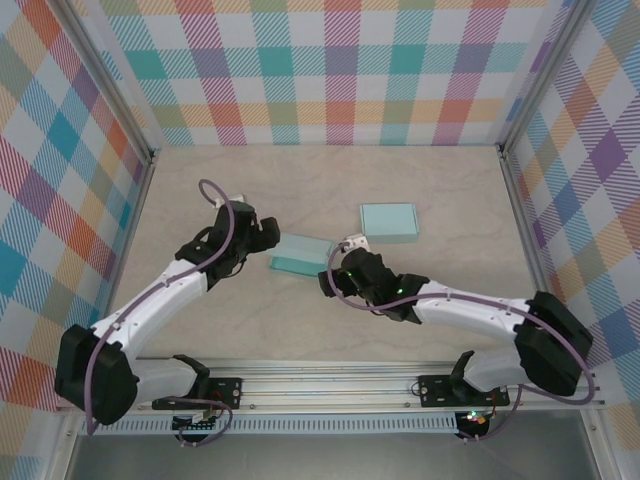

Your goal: Fold the paper box

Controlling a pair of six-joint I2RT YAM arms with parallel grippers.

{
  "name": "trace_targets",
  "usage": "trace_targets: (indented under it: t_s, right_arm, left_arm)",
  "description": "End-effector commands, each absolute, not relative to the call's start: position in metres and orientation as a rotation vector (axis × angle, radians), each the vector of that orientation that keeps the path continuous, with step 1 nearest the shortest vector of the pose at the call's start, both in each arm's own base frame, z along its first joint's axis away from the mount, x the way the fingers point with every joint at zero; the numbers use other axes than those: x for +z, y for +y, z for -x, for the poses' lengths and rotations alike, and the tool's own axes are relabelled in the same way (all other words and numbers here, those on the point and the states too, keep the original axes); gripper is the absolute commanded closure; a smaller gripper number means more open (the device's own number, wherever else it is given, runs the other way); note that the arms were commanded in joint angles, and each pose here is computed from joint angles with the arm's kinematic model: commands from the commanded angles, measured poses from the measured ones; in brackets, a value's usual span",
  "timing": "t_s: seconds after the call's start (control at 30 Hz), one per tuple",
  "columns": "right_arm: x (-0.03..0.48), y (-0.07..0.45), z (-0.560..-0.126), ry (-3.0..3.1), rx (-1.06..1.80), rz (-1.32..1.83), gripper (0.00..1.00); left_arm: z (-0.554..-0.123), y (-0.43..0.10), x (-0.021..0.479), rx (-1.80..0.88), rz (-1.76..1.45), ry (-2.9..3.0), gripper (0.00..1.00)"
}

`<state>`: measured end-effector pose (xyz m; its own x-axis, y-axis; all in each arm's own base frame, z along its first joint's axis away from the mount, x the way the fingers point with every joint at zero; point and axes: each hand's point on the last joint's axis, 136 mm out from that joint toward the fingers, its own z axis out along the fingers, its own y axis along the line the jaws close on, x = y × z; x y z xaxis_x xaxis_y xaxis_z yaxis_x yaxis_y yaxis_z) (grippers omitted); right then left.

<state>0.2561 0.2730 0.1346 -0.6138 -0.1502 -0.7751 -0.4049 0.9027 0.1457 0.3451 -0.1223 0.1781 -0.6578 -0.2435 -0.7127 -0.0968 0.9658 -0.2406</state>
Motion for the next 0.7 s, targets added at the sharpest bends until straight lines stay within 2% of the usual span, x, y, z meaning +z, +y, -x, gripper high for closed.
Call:
trace_targets:
  t_s: [0.0,0.17,0.3,0.4,0.5,0.67]
  right_arm:
    - [0.157,0.269,-0.258,2.212,0.427,0.335,0.00]
    - [0.180,0.268,-0.284,2.230,0.439,0.198,0.00]
    - [0.175,0.277,-0.307,2.292,0.461,0.177,0.01]
    - [0.158,0.287,-0.320,2.363,0.509,0.166,0.02]
    - [0.131,0.295,-0.328,2.439,0.556,0.147,0.07]
    - [0.093,0.306,-0.327,2.529,0.626,0.131,0.11]
  left_arm:
    - [-0.354,-0.129,0.174,-0.231,0.169,2.338,0.08]
    - [-0.366,-0.132,0.155,-0.214,0.171,2.385,0.13]
    - [-0.370,-0.132,0.143,-0.192,0.175,2.413,0.17]
    - [-0.368,-0.132,0.131,-0.189,0.174,2.444,0.18]
    - [-0.364,-0.130,0.118,-0.180,0.183,2.468,0.19]
    - [-0.354,-0.128,0.098,-0.183,0.198,2.509,0.20]
